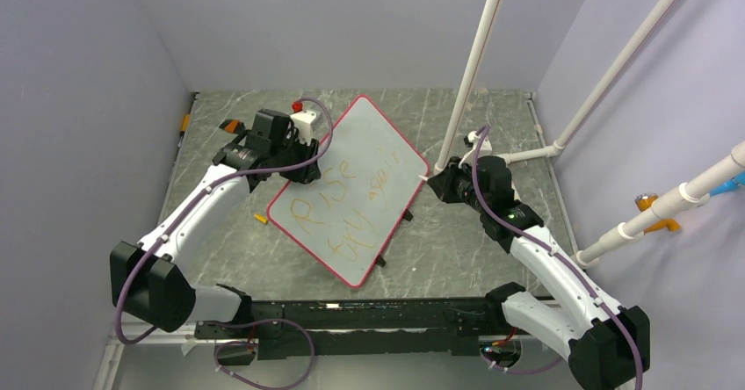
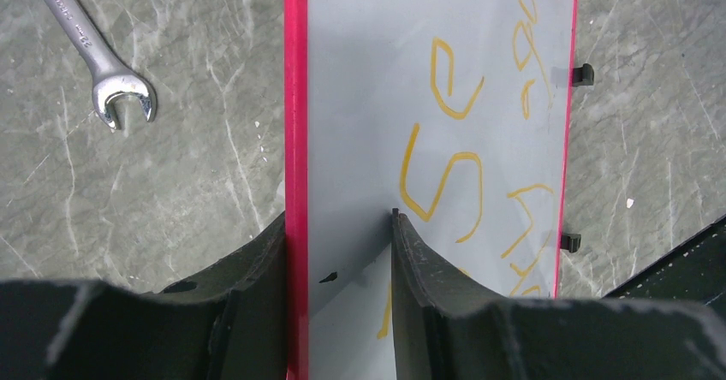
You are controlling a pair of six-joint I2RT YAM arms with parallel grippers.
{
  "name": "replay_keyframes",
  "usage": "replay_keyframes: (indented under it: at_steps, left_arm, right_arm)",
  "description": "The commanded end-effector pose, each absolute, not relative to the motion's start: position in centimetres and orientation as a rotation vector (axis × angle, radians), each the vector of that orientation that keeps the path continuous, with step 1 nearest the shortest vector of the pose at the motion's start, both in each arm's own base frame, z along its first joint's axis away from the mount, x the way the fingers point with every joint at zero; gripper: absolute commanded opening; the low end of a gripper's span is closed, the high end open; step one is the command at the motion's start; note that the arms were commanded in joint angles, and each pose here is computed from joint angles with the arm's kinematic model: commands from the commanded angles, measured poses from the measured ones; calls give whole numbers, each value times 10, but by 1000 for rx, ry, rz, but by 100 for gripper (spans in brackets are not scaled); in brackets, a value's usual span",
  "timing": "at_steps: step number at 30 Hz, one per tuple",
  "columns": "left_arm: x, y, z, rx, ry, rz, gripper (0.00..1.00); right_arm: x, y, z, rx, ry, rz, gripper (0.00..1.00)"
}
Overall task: Write a sentence on the whiteboard
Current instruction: Put down the whiteboard on the whiteboard stand.
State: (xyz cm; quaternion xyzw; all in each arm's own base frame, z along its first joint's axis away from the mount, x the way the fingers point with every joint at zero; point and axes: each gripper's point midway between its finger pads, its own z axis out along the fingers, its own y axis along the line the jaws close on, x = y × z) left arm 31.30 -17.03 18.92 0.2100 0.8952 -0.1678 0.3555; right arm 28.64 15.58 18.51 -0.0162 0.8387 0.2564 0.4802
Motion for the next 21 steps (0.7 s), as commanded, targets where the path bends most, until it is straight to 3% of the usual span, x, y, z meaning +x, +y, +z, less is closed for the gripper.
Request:
replay_keyframes:
  at_steps: [1,21]
  left_arm:
    - [297,-136,149,672,2452,-201,41]
    - [297,-140,150,663,2459,-239,55]
  right_arm:
    - [290,159,199,-40,1987,652,0]
    - [290,160,196,-38,1992,655,0]
